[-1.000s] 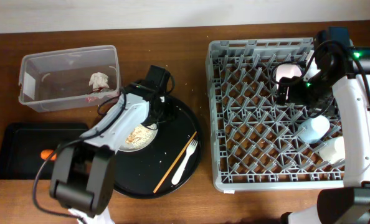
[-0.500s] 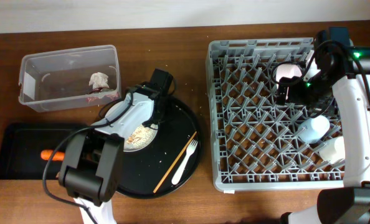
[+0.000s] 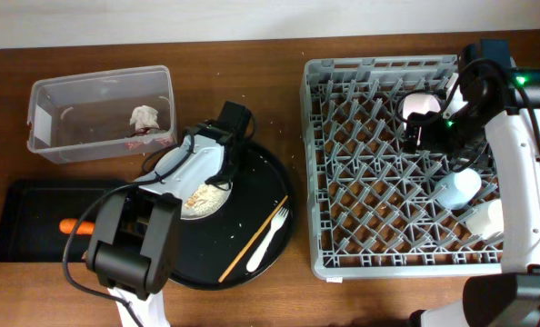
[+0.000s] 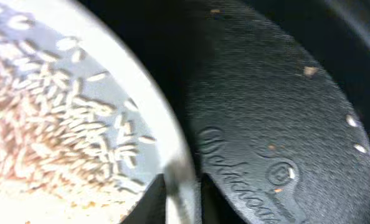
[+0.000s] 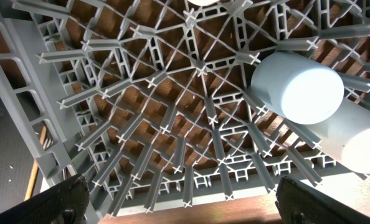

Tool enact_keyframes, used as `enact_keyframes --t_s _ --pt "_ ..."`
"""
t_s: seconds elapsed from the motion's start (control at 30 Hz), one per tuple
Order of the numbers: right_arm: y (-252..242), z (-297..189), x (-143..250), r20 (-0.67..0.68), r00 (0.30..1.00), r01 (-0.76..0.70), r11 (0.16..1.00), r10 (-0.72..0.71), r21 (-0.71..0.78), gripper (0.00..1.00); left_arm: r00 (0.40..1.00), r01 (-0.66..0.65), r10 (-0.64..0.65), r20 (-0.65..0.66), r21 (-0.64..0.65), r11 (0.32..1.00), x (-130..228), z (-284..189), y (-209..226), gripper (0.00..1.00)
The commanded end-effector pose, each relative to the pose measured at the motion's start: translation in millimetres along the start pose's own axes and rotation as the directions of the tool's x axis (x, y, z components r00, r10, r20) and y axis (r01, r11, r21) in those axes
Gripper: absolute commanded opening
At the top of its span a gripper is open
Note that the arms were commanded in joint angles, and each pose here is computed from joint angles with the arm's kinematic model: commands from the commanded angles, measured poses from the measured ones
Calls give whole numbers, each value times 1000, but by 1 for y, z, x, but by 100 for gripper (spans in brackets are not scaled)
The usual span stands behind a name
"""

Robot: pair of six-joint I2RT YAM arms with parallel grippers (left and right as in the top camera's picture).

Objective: Sort waste into correct bins and load items into the dishwasher rack
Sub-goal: 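Lift the white plate by its rim with the left gripper, then tilt the plate over the black baking tray to dump rice and shells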

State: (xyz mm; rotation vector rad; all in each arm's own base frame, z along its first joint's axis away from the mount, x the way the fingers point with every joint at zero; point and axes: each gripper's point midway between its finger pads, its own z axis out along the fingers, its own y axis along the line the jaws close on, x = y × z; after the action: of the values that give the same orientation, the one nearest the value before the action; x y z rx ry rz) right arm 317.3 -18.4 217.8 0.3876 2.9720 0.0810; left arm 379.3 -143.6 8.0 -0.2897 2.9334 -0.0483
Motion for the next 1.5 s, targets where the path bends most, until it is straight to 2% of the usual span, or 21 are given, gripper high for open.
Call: enact_keyframes --t_s 0.0,0.1,0.4,0.77,1.07,1.3,1.47 --pt "3 0 2 -5 1000 13 1000 -13 -7 99 999 0 -1 -51 -19 1000 12 6 5 8" --pt "3 0 2 -5 1000 13 1000 -13 -7 98 996 -3 0 -85 -42 999 21 5 11 1" --pt "3 0 2 -5 1000 13 1000 -13 -6 98 984 -40 23 -174 -94 995 41 -1 25 1" --pt "2 0 2 -5 1000 12 1000 -12 -6 98 993 -54 41 -115 -108 993 23 -63 26 1" --pt "3 0 2 -5 1000 13 1000 -13 -7 98 991 -68 46 -123 -186 980 32 -92 48 1" --pt "3 0 2 -5 1000 13 1000 -13 -7 98 995 -75 55 -83 -260 963 20 -127 60 1" --pt "2 0 2 -6 1000 13 1000 -13 -6 99 998 8 -28 -62 -300 954 2 -144 91 1"
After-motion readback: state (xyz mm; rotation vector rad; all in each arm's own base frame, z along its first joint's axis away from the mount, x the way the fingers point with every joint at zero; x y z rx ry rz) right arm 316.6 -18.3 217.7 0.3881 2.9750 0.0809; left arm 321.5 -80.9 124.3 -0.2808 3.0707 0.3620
